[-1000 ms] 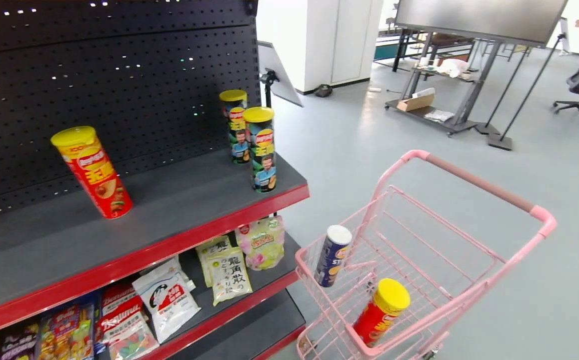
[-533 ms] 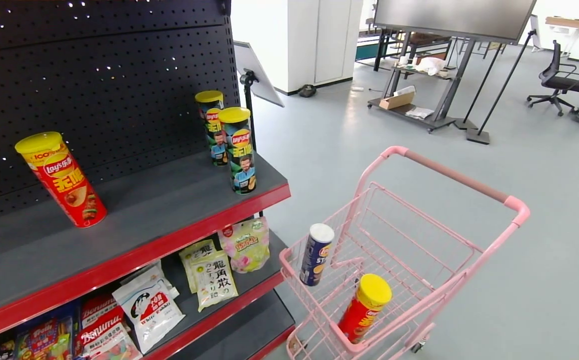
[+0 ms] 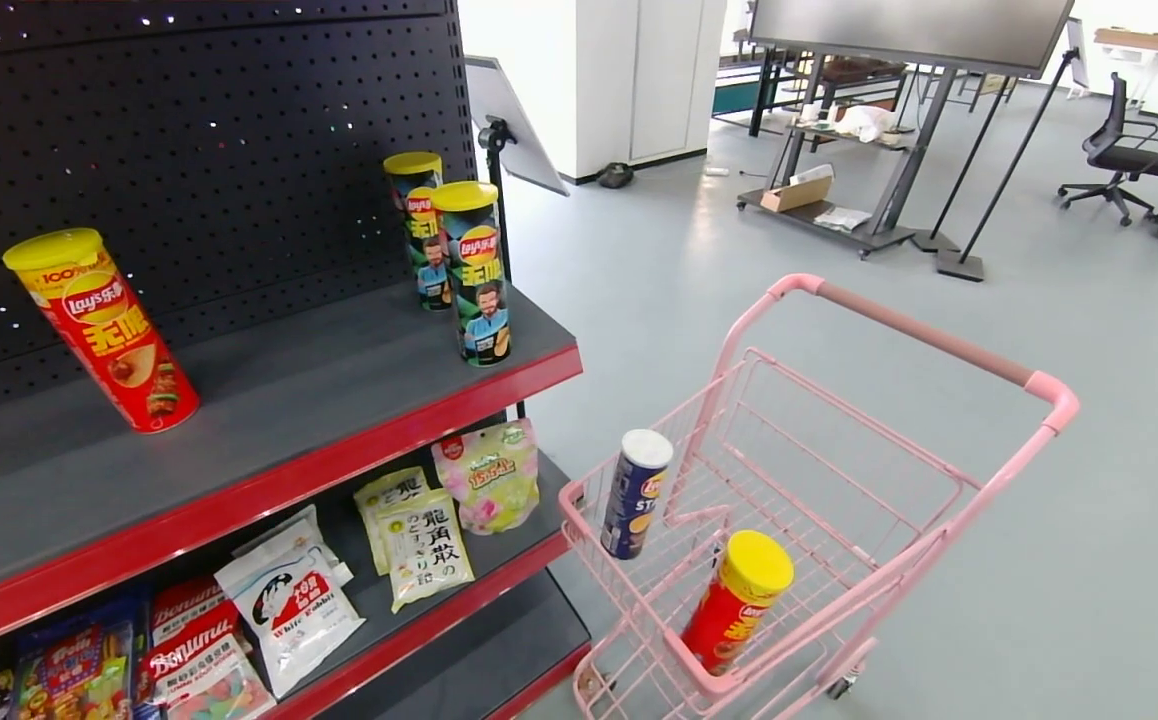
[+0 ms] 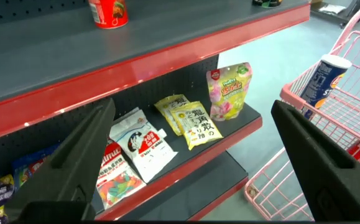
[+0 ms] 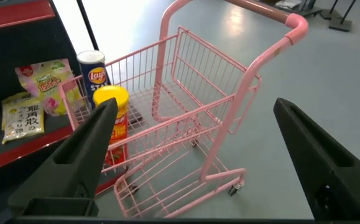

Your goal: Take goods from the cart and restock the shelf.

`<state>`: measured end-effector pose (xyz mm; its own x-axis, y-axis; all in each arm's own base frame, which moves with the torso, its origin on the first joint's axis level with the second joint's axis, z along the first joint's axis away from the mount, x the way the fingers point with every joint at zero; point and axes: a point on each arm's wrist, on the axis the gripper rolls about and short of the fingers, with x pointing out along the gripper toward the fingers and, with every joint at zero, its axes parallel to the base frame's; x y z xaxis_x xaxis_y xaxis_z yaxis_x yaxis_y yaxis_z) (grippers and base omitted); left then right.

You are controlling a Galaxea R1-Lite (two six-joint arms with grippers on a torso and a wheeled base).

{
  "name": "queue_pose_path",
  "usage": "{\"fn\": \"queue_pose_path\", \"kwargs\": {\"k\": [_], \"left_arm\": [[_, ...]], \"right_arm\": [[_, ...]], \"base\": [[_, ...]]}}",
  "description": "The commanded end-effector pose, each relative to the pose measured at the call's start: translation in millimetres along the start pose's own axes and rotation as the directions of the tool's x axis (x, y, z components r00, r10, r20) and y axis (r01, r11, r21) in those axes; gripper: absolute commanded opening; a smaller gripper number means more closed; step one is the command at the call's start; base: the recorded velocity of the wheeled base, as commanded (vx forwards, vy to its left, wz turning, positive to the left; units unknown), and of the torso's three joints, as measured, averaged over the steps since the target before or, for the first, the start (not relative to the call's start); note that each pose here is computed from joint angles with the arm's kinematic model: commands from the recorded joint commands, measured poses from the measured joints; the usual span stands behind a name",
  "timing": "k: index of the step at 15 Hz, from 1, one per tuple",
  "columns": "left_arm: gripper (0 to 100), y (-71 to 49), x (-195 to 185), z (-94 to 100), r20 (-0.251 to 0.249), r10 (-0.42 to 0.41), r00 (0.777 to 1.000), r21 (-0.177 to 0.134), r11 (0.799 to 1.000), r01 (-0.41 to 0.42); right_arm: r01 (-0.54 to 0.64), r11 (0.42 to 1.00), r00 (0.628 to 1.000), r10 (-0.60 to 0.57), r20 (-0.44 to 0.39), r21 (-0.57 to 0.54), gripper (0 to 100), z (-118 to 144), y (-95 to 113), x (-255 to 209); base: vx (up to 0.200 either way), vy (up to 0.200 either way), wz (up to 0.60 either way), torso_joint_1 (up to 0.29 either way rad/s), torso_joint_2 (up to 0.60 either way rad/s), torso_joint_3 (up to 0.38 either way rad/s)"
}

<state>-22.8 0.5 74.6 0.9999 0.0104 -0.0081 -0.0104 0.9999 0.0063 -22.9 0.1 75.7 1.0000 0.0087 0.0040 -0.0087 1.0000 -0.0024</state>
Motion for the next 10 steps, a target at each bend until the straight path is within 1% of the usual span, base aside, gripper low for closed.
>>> {"fn": "queue_pose_path", "kwargs": {"k": [1, 10], "left_arm": [[100, 0.0, 0.0, -0.1, -0.001, 0.0, 1.0, 0.0, 1.0, 0.0], [100, 0.0, 0.0, -0.1, -0.001, -0.001, 1.0, 0.0, 1.0, 0.001]], "right_arm": [[0.0, 1.0, 1.0, 0.0, -0.001, 0.001, 100, 0.1, 0.0, 0.1], [0.0, 1.0, 1.0, 0.0, -0.001, -0.001, 100, 0.1, 0.0, 0.1]], "base": [[0.0, 0.0, 0.0, -0.149, 0.35, 0.203], [0.0, 0.0, 0.0, -0.148, 0.36, 0.222]]}}
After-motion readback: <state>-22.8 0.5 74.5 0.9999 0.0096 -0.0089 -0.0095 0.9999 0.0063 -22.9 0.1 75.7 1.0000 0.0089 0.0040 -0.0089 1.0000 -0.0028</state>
